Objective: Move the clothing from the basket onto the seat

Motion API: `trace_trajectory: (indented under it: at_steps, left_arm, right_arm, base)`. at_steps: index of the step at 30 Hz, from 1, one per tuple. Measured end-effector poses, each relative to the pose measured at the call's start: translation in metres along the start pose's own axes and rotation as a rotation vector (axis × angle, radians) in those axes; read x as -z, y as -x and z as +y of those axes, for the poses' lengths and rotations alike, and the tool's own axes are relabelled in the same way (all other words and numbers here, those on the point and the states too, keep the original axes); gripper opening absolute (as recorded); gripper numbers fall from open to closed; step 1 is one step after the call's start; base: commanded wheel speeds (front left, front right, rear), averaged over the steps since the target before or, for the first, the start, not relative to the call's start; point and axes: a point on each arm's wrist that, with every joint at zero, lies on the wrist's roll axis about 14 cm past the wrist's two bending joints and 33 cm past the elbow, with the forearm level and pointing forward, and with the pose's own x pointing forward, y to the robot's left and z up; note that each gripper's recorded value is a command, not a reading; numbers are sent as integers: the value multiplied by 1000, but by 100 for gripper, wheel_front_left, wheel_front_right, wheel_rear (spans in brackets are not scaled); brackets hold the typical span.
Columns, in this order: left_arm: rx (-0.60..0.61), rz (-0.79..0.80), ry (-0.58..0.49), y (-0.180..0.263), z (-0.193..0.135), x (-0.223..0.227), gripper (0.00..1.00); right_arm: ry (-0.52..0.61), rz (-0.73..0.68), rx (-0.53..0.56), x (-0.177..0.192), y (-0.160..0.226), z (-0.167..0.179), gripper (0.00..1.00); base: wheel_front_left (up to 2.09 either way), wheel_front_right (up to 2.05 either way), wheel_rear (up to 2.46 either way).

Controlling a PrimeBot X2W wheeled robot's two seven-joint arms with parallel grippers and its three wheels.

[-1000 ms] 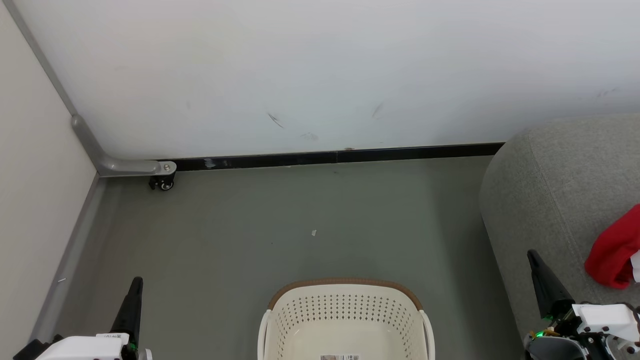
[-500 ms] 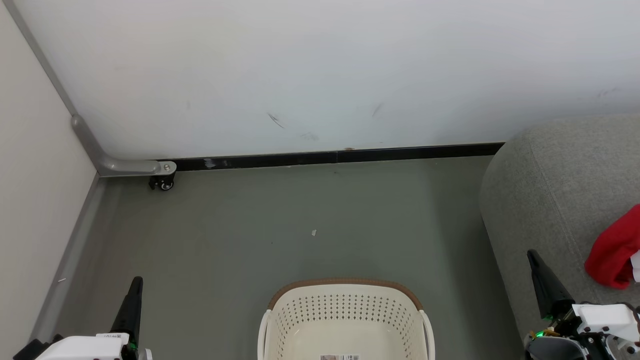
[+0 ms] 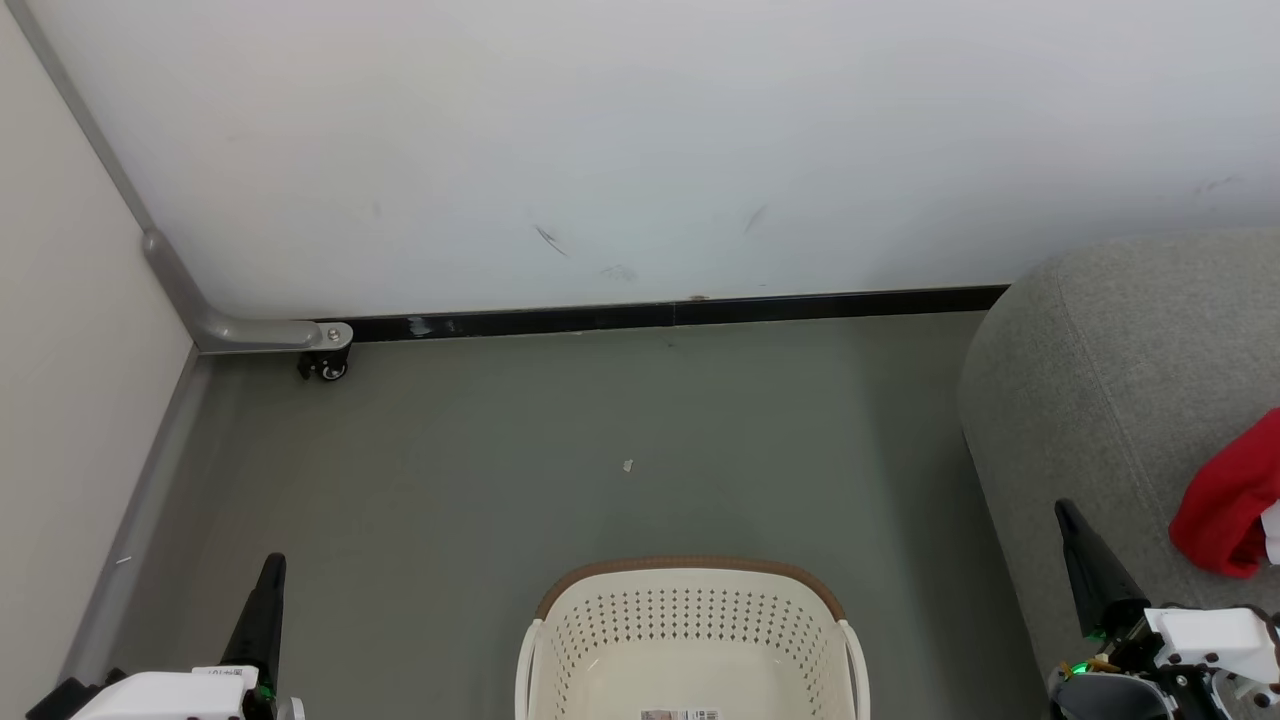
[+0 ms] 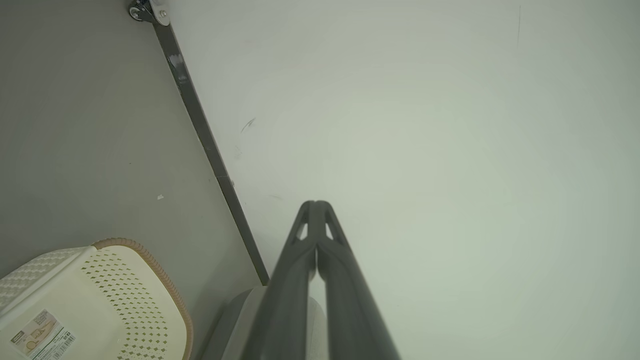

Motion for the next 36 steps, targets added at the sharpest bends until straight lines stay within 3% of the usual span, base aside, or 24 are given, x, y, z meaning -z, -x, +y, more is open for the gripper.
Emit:
trace_trajectory:
  at_steps: [36]
  left_arm:
    - [1, 0, 4, 0, 0, 0, 0]
  right_arm:
    - [0, -1, 0, 0, 0, 0, 0]
  base:
    - [0, 0, 0]
